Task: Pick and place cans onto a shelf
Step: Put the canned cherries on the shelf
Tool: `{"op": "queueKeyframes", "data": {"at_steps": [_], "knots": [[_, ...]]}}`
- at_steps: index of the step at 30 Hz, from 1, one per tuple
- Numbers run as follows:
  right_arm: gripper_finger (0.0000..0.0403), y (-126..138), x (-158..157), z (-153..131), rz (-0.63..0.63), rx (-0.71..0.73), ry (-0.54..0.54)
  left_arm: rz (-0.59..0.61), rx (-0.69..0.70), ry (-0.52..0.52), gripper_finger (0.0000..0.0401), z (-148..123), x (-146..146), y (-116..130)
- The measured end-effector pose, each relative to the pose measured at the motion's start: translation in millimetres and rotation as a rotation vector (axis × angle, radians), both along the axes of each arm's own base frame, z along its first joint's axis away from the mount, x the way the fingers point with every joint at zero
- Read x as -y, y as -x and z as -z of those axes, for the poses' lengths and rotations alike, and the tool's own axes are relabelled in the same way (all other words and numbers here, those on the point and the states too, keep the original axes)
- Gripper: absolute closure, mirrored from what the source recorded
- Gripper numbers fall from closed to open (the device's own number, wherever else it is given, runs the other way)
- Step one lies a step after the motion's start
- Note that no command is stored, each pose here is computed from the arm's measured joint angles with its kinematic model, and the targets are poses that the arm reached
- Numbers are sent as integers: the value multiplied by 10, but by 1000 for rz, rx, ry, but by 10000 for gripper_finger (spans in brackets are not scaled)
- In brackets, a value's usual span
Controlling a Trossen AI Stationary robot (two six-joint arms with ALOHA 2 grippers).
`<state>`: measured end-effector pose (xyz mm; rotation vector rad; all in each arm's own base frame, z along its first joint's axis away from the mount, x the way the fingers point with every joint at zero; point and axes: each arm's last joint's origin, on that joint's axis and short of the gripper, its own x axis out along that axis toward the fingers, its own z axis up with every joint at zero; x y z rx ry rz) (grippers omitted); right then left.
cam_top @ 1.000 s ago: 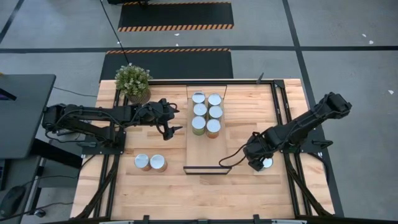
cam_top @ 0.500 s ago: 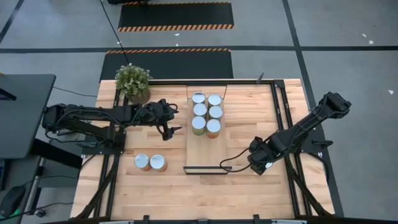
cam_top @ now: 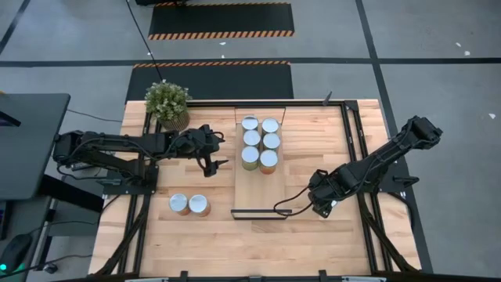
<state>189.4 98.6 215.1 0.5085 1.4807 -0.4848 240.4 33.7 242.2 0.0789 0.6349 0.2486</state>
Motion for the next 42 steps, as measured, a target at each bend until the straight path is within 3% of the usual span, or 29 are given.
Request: {"op": "queueKeyframes", "data": {"at_steps": [9, 16, 27, 42], "knots": [[77, -209, 82, -279, -57, 155, 80, -20, 28, 34, 26, 21, 11, -40], [77, -282, 145, -296, -122, 196, 106, -5, 36, 52, 26, 359, 99, -7], [77, -461, 231, -443, -201, 252, 135, -59, 54, 123, 26, 381, 108, 3], [76, -1245, 156, -866, -591, 207, 220, -74, 63, 146, 26, 379, 109, 2]]}}
